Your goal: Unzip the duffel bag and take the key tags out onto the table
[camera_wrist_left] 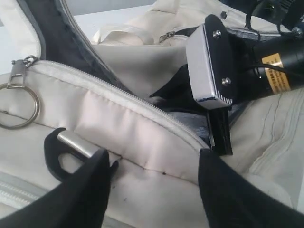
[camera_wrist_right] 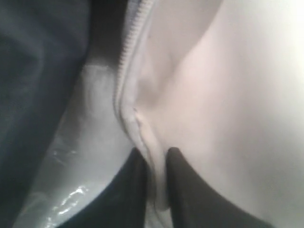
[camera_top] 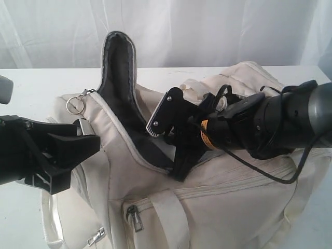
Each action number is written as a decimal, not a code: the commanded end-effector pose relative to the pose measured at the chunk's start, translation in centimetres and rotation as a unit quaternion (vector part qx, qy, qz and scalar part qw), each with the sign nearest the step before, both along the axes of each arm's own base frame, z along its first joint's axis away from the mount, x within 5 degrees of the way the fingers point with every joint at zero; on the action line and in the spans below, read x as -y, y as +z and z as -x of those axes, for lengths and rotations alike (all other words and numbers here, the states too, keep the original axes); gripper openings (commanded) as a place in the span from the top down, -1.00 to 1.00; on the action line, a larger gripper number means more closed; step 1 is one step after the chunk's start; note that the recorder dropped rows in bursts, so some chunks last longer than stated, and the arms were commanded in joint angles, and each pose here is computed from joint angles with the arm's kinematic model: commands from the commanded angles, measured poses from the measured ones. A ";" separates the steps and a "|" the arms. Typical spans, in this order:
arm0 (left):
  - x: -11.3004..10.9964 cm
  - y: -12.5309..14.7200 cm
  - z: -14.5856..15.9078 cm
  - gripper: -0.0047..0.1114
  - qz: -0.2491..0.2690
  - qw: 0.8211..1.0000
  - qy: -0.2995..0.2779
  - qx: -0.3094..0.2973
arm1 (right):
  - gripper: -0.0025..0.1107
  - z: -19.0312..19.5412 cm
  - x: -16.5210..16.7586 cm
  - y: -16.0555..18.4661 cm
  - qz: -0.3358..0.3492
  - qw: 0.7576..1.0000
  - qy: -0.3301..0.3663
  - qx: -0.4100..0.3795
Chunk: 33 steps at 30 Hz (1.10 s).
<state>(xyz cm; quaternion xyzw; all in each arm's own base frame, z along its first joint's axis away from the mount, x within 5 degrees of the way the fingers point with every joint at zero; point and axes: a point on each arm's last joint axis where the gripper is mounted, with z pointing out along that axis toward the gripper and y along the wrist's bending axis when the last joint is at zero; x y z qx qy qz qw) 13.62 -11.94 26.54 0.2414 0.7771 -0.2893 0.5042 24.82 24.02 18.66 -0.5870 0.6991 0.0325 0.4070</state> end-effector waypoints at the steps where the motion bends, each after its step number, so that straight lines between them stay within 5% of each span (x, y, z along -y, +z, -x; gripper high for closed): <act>1: -0.1 -0.2 0.1 -0.10 -0.008 1.000 0.000 0.003 | 0.96 -0.3 0.5 3.2 -0.018 0.998 -0.021 0.055; 11: -0.1 -0.2 0.1 -0.10 -0.007 1.000 -0.004 0.003 | 0.96 -3.1 1.4 10.0 -0.058 0.976 -0.117 0.177; 21: 0.1 -0.1 0.3 -0.10 -0.001 1.000 -0.018 0.003 | 0.93 -10.8 -0.1 9.9 -0.155 0.943 -0.252 0.151; 27: 0.4 -0.2 0.7 -0.08 -0.018 0.998 -0.049 0.018 | 0.54 -12.8 2.6 9.5 -0.202 0.900 -0.364 0.130; 33: 0.1 -0.5 0.6 -0.05 -0.042 0.998 -0.039 0.012 | -0.37 -13.1 5.7 9.9 -0.177 0.855 -0.467 0.143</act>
